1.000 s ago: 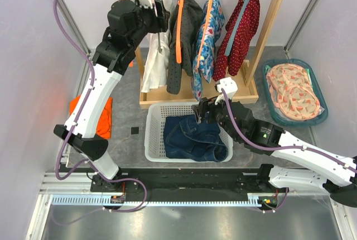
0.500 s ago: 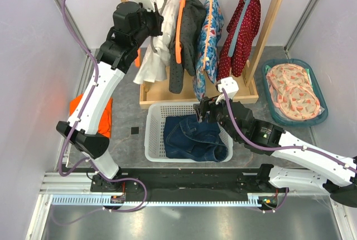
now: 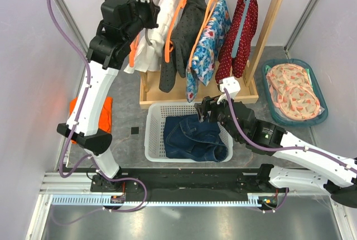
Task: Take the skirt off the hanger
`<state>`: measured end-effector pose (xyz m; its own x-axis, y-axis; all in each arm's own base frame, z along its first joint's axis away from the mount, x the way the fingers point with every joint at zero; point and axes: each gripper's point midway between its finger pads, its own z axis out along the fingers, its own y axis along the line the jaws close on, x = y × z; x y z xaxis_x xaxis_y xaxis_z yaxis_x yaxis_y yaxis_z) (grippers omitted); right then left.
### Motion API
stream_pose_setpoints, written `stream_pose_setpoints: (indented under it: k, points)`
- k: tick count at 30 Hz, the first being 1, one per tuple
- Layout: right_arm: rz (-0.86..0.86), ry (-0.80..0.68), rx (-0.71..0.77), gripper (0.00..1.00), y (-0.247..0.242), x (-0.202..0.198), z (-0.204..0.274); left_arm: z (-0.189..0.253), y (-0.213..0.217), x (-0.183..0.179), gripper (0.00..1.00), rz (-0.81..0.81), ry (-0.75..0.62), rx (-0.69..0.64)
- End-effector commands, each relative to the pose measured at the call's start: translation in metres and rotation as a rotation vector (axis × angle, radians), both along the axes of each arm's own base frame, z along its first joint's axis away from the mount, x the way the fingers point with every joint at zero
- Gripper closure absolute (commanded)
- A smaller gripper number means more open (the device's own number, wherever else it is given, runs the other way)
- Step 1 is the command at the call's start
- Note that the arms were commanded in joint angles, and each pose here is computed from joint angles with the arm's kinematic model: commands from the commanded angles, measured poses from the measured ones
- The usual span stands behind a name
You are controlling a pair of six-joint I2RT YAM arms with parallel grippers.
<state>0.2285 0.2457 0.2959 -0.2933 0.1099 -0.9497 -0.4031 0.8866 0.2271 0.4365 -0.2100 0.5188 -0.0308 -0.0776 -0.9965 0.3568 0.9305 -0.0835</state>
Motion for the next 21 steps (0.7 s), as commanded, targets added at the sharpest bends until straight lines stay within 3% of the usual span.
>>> stream_pose_setpoints:
  k: [1,5,9,14,21]
  points:
    - [-0.008,-0.024,0.048,0.25,-0.002,0.0,0.014,0.096,0.021,-0.046,0.98,-0.022,-0.262,-0.083]
    - [0.004,-0.042,0.071,0.25,0.001,0.0,0.028,0.09,0.031,-0.071,0.98,-0.036,-0.237,-0.063]
    - [0.026,-0.079,0.097,0.24,0.007,0.002,0.055,0.057,0.042,-0.092,0.98,-0.046,-0.154,0.01]
    - [0.037,-0.114,0.079,0.13,0.02,0.01,0.078,0.044,0.067,-0.146,0.98,-0.072,-0.141,0.086]
    - [0.242,-0.152,0.282,0.02,0.066,-0.008,0.132,0.033,0.08,-0.212,0.98,-0.191,-0.163,0.125]
